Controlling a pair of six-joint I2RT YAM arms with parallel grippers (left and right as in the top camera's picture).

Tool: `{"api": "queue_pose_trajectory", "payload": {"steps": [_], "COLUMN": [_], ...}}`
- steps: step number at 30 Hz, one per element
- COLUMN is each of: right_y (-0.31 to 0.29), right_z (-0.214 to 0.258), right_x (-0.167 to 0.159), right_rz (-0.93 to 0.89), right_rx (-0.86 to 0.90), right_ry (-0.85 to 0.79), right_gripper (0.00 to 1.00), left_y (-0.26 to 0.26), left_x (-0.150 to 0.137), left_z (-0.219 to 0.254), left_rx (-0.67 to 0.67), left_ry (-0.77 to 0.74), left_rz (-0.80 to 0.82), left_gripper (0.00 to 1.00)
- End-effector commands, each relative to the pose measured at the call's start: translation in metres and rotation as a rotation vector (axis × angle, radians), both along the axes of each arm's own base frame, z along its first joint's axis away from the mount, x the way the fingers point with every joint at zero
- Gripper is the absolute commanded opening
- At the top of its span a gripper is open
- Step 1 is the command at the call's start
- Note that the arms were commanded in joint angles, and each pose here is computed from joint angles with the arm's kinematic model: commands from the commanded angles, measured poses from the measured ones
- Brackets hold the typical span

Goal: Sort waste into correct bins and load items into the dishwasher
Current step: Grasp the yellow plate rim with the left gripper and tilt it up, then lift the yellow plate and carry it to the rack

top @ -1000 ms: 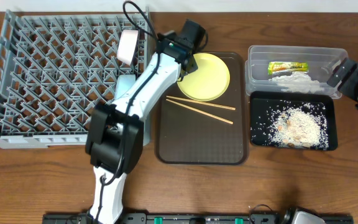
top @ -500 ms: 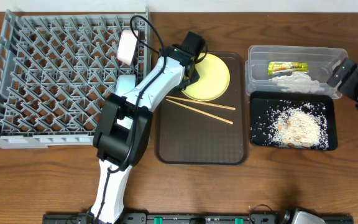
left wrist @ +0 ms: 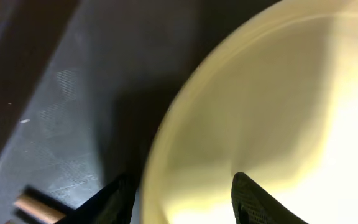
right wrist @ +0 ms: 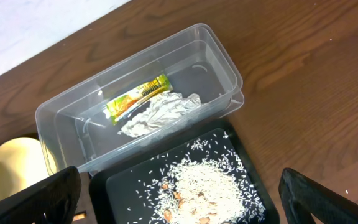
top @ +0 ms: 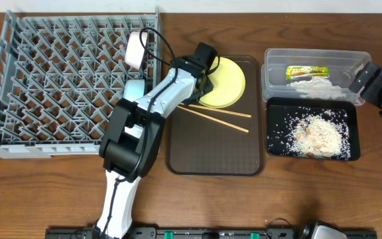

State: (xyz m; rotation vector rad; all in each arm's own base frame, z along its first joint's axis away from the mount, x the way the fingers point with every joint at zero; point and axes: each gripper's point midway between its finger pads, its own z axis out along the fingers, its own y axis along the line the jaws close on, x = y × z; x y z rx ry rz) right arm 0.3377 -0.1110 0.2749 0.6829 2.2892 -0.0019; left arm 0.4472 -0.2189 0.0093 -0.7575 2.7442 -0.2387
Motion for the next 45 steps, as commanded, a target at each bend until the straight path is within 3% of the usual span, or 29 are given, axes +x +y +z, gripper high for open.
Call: {"api": "queue_pose_trajectory", "payload": {"steps": [1, 8, 10, 17, 26, 34, 45], "right_y": [-0.002, -0.002, -0.002, -0.002, -0.002, -0.002, -0.002], "right_z": [0.007, 0.007, 0.007, 0.007, 0.007, 0.007, 0.007], "right_x": [-0.001, -0.001, -0.001, -0.001, -0.001, -0.001, -0.001], "right_rz": [-0.012, -0.012, -0.012, -0.012, -0.012, -0.012, -0.012], "right_rx": [-0.002, -0.002, -0.002, -0.002, -0.002, -0.002, -0.002], "right_ry": [-0.018, -0.018, -0.018, -0.017, -0.018, -0.018, -0.018], "right_gripper": [0.99, 0.99, 0.99, 0.99, 0.99, 0.99, 0.99], "left_y": [0.001, -0.012, -0.014, -0.012, -0.014, -0.028, -0.019], "left_x": [-0.008, -0.008, -0.009, -0.013, -0.011, 0.006, 0.01], "left_z": [-0.017, -0.03, -0.034, -0.042, -0.038, 0.038, 0.124], "left_rx": [-0.021, -0.111, -0.13, -0.133, -0.141, -0.157, -0.112], "left_ry": [0.04, 0.024, 0.018, 0.02, 0.01, -0.179, -0.369], "left_rz": [0.004, -0.018, -0.023, -0.025, -0.036, -0.245, -0.328], "left_gripper": [0.52, 0.5, 0.45, 0.08, 0.08, 0.07, 0.07]}}
